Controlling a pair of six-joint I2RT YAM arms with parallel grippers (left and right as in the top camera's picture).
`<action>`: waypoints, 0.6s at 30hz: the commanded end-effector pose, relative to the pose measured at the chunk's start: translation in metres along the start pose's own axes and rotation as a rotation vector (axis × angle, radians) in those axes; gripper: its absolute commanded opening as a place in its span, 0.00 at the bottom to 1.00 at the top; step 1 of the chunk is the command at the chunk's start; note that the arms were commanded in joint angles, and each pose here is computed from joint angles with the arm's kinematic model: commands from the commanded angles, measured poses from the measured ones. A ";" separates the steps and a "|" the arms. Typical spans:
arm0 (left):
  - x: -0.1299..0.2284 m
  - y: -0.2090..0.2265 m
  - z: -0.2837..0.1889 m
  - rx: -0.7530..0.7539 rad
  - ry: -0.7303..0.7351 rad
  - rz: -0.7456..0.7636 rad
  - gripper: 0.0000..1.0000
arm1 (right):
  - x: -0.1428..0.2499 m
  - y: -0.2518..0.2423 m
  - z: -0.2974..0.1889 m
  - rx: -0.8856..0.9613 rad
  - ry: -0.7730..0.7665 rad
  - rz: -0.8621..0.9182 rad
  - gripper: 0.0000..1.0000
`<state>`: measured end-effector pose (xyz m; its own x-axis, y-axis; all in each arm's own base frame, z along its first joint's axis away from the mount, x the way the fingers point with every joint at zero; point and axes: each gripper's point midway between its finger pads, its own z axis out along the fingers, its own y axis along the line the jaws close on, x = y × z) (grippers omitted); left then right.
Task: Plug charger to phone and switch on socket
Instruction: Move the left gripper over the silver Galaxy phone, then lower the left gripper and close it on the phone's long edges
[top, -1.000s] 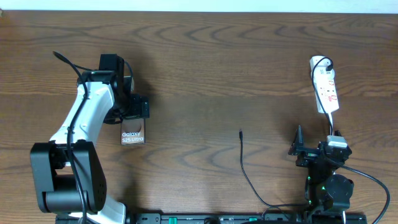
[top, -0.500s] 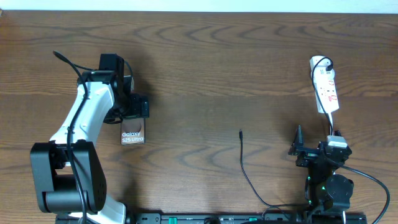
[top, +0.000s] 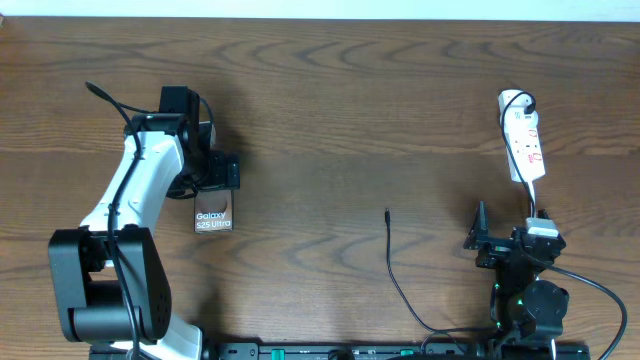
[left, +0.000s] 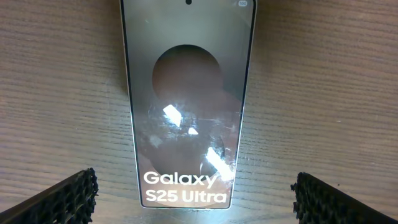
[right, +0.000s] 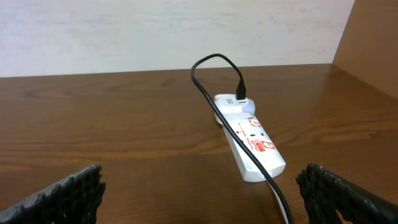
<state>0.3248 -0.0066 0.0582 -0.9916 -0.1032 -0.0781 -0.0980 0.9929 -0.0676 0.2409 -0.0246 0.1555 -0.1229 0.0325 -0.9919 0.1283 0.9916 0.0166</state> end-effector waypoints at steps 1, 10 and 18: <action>0.005 0.008 0.007 -0.033 0.027 -0.001 0.98 | 0.000 -0.003 0.000 0.016 -0.002 0.014 0.99; 0.006 0.009 0.016 -0.036 0.053 -0.001 0.98 | 0.000 -0.003 0.000 0.016 -0.002 0.014 0.99; 0.008 0.009 0.026 -0.039 0.080 -0.003 0.98 | 0.000 -0.003 0.000 0.016 -0.002 0.014 0.99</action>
<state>0.3217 -0.0037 0.0381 -0.9945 -0.1033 -0.0190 -0.1024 0.9937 -0.0451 0.2409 -0.0246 0.1555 -0.1229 0.0325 -0.9919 0.1283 0.9916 0.0166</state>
